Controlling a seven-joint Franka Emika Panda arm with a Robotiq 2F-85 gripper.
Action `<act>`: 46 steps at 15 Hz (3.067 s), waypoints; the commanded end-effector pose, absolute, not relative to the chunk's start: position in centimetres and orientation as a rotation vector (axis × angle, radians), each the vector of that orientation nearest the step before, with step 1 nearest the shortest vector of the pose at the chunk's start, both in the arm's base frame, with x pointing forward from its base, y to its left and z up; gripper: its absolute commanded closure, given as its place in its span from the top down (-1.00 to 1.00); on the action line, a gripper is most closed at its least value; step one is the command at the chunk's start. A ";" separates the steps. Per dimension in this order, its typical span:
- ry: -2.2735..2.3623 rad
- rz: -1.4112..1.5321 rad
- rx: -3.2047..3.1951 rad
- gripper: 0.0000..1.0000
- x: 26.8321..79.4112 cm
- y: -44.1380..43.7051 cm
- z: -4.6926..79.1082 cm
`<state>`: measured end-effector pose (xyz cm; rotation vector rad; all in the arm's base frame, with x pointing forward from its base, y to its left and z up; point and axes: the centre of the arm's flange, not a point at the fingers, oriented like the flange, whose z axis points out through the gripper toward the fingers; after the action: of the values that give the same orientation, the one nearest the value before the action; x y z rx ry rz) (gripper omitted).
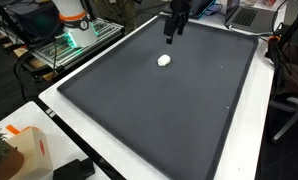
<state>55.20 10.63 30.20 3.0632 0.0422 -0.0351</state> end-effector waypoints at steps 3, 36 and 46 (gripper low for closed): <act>0.024 -0.074 3.064 1.00 56.3 10.6 30.2; -0.402 -0.874 3.046 1.00 66.8 3.0 26.1; -0.481 -1.054 3.025 1.00 69.2 2.4 22.3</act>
<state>67.11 2.53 23.32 3.0364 -0.4346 -0.9687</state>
